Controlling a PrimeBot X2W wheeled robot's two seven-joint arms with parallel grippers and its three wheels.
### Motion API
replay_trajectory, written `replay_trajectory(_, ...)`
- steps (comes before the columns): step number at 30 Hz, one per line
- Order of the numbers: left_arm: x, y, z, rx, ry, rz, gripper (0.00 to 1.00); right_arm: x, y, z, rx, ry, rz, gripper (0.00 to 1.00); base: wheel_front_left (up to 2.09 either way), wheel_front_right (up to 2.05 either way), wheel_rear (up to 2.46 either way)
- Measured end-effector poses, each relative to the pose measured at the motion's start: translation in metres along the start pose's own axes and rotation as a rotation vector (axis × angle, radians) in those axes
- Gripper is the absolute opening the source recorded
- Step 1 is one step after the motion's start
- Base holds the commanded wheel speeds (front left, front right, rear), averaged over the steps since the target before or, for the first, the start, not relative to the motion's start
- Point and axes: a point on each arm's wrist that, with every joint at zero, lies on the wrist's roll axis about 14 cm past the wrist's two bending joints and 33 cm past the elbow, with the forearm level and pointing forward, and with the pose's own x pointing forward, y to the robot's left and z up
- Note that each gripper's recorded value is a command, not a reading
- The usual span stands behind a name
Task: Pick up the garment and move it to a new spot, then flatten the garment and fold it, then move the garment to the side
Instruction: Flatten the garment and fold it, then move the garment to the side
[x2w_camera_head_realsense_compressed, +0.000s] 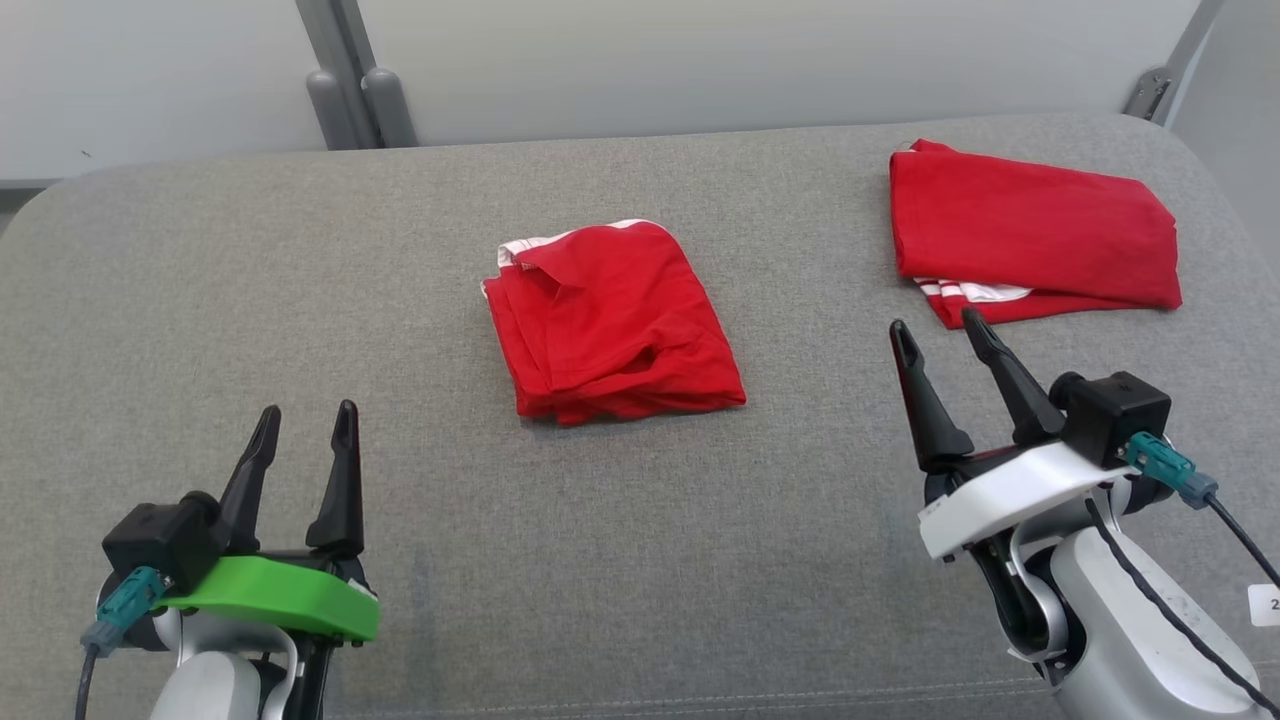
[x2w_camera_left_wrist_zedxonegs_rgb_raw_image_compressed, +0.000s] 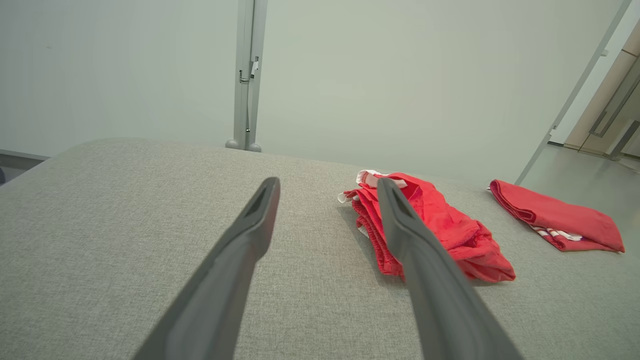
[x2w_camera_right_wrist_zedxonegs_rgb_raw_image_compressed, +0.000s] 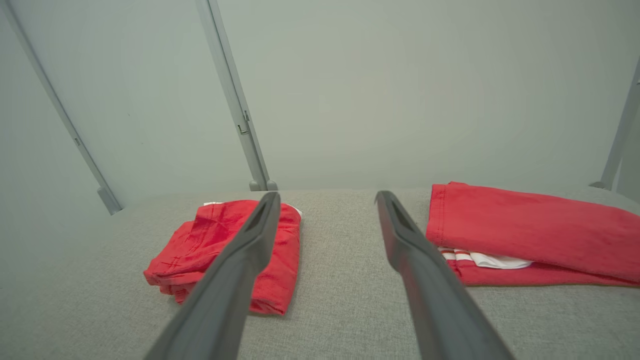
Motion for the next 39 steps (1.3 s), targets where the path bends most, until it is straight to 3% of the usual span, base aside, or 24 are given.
replay_trajectory(8,-0.001,-0.004,-0.003,-0.001,0.008,-0.012,1.00,-0.001,0.001,-0.006,0.019,0.016,0.002,1.00,0.00,0.00,0.00)
replay_trajectory(16,-0.008,0.001,-0.005,-0.001,0.016,0.009,1.00,0.003,-0.004,-0.040,0.071,0.144,0.011,1.00,0.00,0.00,0.00)
replay_trajectory(23,-0.015,0.013,-0.006,0.004,0.023,0.049,1.00,0.038,-0.005,-0.043,0.117,0.191,0.031,1.00,0.00,0.00,0.00)
replay_trajectory(33,-0.021,0.029,0.001,0.016,0.007,0.101,1.00,0.073,0.012,-0.067,0.289,0.311,0.048,1.00,0.00,0.00,0.00)
replay_trajectory(39,-0.029,0.040,0.003,0.018,0.006,0.145,1.00,0.095,0.022,-0.085,0.318,0.406,0.063,1.00,0.00,0.00,0.00)
